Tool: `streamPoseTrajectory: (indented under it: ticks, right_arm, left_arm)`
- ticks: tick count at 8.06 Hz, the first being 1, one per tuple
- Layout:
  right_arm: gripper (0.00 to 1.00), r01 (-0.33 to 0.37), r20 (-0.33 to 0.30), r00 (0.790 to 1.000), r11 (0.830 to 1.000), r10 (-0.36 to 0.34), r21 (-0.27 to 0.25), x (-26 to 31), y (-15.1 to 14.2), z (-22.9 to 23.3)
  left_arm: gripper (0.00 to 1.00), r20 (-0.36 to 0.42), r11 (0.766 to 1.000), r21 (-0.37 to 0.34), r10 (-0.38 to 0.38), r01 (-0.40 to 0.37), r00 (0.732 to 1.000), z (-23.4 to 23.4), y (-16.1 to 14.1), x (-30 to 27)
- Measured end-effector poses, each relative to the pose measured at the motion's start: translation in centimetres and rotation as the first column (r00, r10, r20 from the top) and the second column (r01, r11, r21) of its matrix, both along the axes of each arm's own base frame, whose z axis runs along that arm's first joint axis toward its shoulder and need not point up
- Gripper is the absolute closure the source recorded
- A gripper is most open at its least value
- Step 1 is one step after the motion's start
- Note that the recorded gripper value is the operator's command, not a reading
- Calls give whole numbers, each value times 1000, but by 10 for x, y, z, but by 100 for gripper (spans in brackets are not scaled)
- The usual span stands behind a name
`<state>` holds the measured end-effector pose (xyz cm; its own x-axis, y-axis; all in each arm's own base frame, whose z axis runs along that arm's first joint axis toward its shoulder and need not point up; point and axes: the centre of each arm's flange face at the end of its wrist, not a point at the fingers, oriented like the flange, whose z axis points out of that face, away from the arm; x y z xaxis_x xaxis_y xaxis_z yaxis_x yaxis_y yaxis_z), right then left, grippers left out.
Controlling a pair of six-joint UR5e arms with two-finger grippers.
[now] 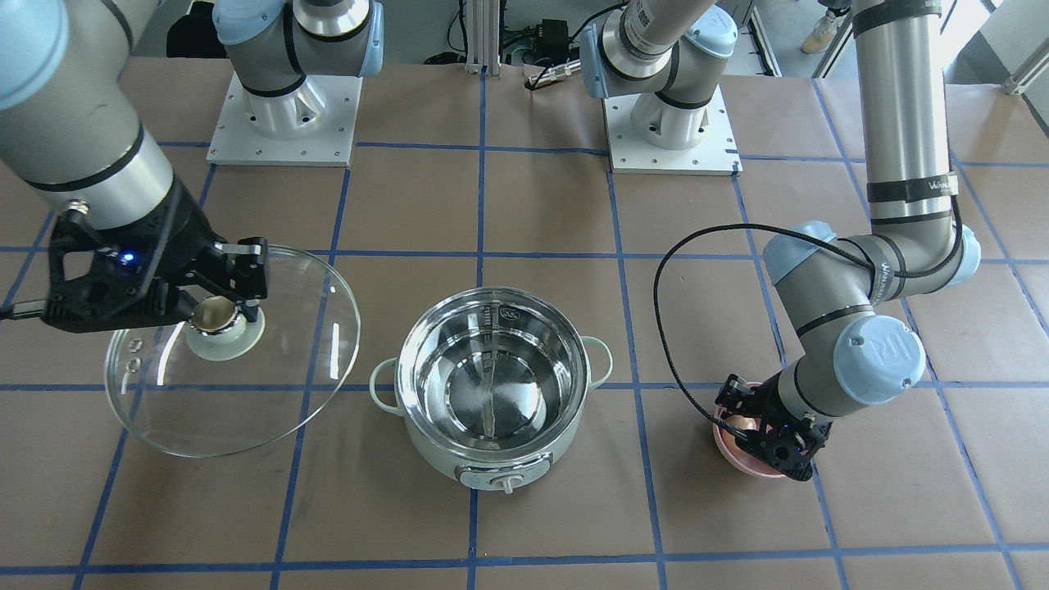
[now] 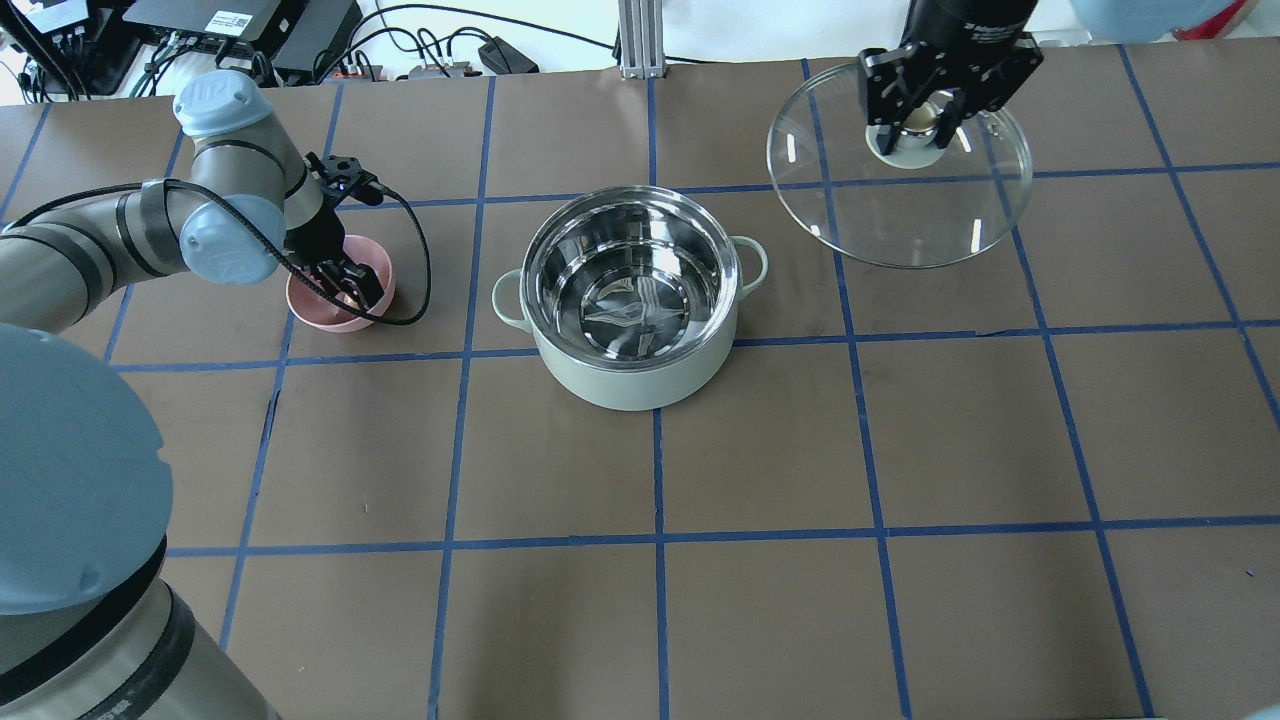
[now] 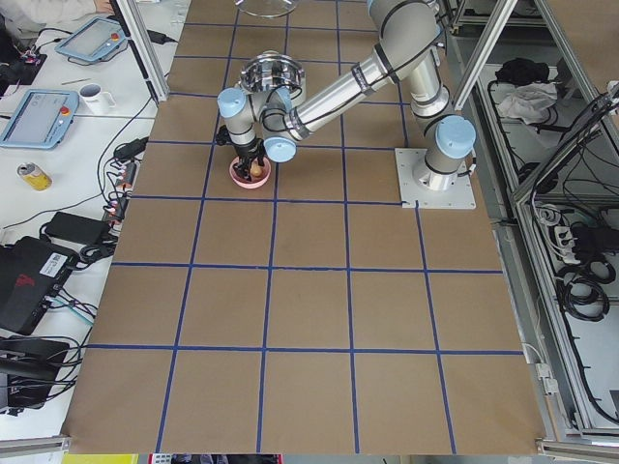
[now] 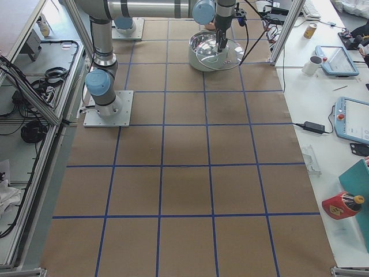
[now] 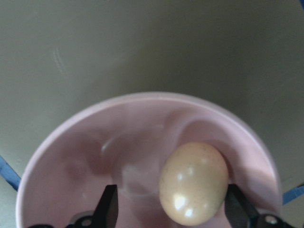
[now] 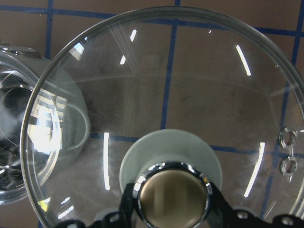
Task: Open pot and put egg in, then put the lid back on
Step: 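Lift the glass lid aside with the right gripper while the left lifts the egg, then carry the egg over the open pot and lower it inside with the left gripper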
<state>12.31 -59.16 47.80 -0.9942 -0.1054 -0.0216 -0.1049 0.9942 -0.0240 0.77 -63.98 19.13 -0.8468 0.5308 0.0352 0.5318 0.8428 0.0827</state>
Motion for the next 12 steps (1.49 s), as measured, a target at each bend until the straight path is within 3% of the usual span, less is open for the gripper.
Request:
streamPoseTrajectory:
  ticks: [2,6,8,12]
  right_arm:
    - [100,-43,-26,999,999,44,23,-58,-1,4]
    - [100,-87,-65,994,995,90,53,-96,0,3]
    - [100,-97,-77,992,994,101,58,-98,0,2]
    - [100,-116,-81,989,991,122,66,-101,1,-1]
  left_arm:
    - [99,-1,1000,0,2,-2,1000,0,0,0]
    - [100,6,1000,-16,12,-12,1000,10,0,0]
    - [100,20,997,-58,43,-42,999,45,3,0]
    - [100,32,967,-137,221,-215,975,167,42,-35]
